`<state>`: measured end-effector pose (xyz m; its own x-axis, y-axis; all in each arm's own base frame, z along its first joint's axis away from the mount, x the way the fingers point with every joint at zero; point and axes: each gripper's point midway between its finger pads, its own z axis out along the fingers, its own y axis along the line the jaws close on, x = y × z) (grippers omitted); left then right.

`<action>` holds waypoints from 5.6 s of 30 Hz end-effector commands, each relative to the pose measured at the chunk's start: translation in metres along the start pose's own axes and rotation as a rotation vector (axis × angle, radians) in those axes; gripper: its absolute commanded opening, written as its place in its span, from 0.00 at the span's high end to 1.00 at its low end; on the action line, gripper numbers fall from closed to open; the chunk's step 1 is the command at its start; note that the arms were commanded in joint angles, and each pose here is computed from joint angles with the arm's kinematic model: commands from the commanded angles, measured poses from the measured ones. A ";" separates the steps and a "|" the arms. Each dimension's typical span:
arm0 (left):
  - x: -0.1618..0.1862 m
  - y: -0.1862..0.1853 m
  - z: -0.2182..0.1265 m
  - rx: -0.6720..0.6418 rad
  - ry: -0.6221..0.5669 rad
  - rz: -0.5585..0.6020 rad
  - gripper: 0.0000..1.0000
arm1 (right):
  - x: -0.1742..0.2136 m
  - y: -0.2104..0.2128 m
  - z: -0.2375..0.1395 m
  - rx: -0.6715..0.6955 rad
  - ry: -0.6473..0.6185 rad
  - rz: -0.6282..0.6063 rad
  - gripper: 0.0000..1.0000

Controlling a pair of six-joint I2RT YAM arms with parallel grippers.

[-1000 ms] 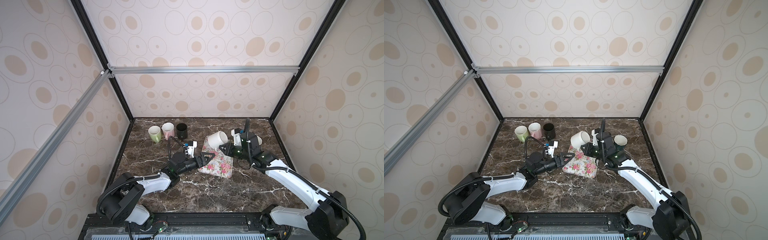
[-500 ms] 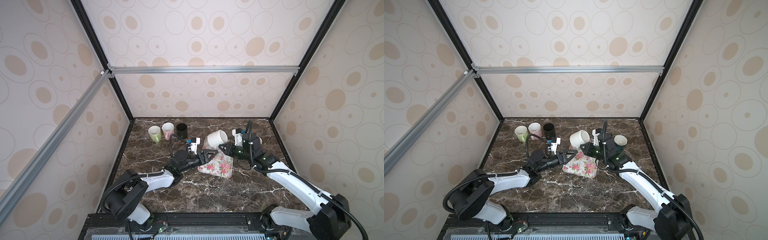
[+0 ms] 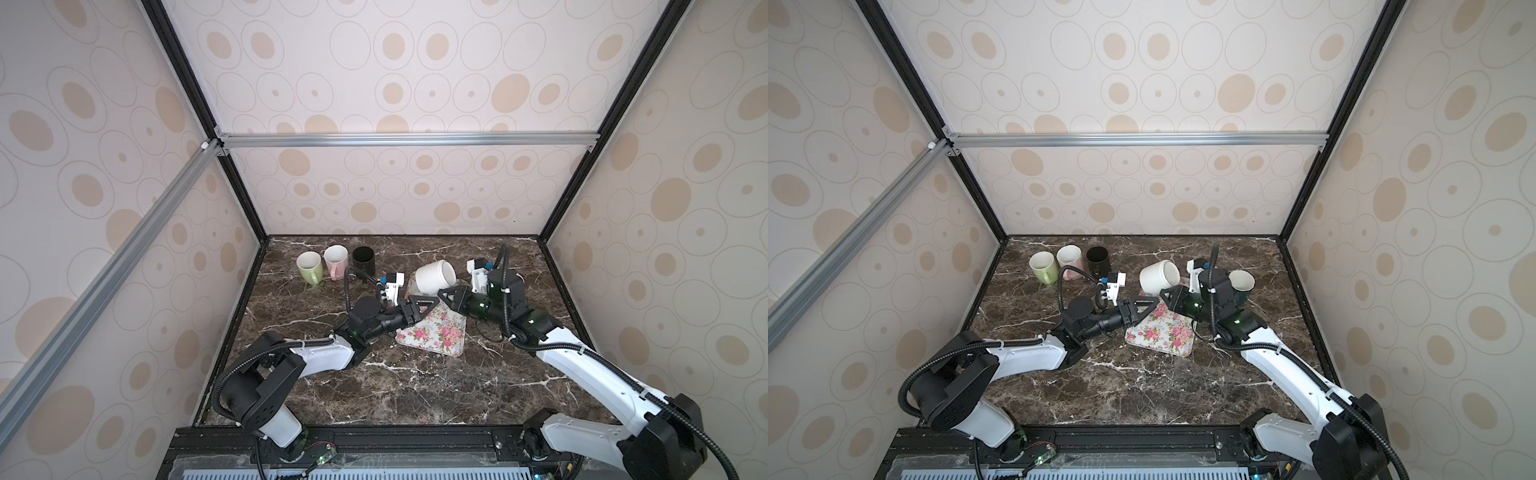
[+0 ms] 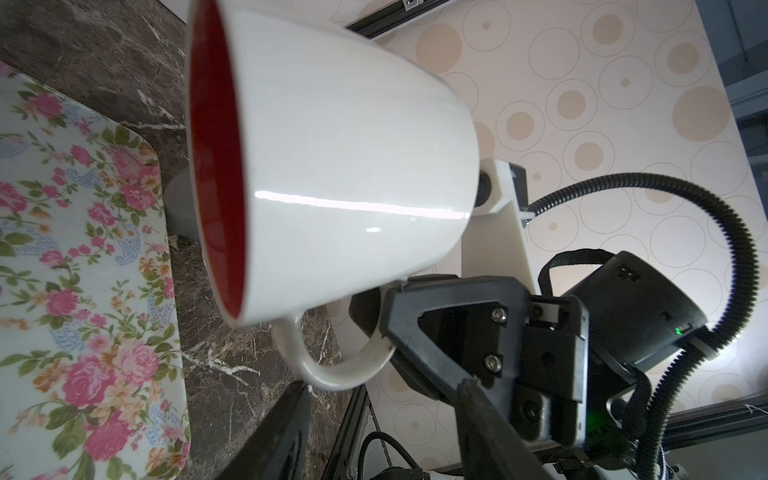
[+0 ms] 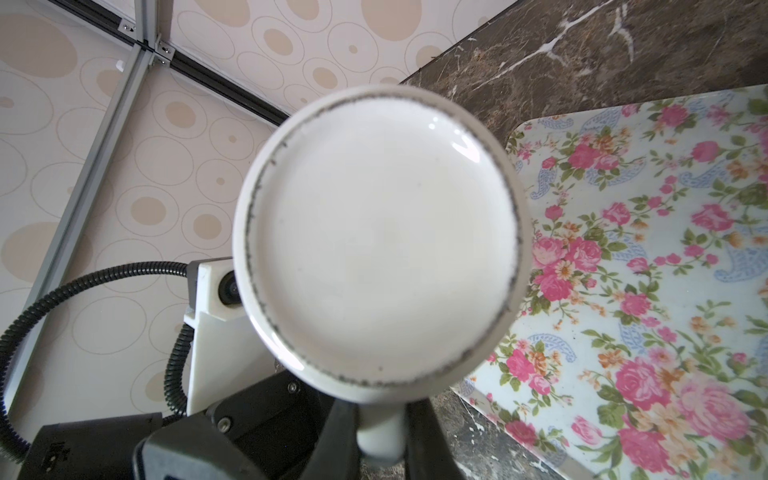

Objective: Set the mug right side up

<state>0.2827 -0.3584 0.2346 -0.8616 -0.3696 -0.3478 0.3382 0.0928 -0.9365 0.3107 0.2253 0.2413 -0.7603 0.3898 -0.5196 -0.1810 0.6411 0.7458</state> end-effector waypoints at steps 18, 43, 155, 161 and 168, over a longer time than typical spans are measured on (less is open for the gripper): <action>-0.013 -0.016 0.021 0.059 -0.024 0.002 0.44 | -0.021 0.033 -0.025 -0.110 -0.105 -0.028 1.00; -0.034 -0.030 0.033 0.083 -0.046 0.020 0.52 | -0.016 0.032 -0.025 -0.149 -0.106 0.010 1.00; -0.067 0.019 0.011 -0.368 -0.164 0.288 1.00 | 0.000 -0.012 -0.047 0.038 -0.129 -0.066 0.46; -0.075 0.030 -0.013 -0.509 -0.199 0.357 1.00 | 0.004 -0.021 -0.060 0.084 -0.138 -0.089 0.45; -0.086 0.041 -0.044 -0.634 -0.234 0.392 1.00 | 0.012 -0.029 -0.070 0.106 -0.140 -0.100 0.34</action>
<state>0.3438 -0.2994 0.1938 -0.6864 -0.3499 -0.6375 0.2395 0.7189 -0.6525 0.2690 0.1712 0.2515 -0.6423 0.4193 -0.6416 -0.1953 0.7200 0.6660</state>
